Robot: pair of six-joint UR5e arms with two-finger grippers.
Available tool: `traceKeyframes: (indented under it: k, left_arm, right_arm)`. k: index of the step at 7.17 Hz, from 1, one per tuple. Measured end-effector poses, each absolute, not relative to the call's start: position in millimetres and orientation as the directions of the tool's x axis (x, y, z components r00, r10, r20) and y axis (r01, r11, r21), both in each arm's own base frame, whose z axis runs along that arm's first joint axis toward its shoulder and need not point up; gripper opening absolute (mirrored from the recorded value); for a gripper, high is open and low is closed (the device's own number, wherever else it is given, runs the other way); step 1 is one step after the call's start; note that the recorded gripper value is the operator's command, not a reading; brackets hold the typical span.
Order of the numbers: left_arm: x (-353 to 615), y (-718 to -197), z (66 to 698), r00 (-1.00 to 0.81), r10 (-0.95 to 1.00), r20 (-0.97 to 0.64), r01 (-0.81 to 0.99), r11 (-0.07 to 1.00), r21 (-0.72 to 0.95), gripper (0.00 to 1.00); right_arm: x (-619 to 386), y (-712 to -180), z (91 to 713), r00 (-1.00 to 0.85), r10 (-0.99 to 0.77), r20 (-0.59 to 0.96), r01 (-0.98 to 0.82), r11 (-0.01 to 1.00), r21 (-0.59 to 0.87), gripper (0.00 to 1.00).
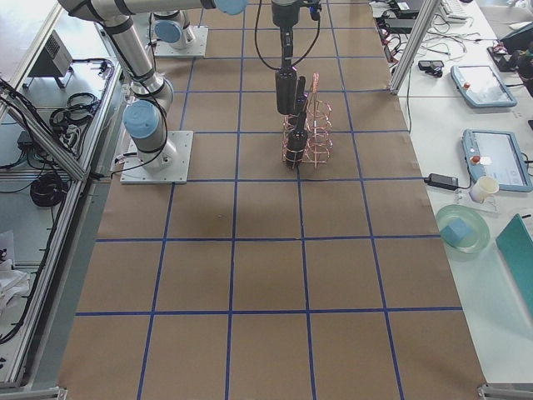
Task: Place wine into wine basket
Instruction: 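Carry the bottle with the right gripper over the wire rack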
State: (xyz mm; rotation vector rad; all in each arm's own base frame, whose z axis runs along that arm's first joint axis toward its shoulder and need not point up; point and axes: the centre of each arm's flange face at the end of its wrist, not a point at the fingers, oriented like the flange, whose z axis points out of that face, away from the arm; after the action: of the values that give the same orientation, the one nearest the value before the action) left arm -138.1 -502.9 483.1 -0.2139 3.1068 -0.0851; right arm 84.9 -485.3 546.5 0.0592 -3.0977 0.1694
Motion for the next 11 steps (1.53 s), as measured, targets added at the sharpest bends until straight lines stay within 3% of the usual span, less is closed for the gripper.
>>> traceKeyframes:
  k: [11]
  left_arm:
    - [-144,-495,496,-0.991,-0.131,0.009,-0.131,0.988,-0.082,1.00]
  right_arm:
    - [79,-537,491,-0.998,-0.055,0.045,-0.058,0.996,-0.065,0.00]
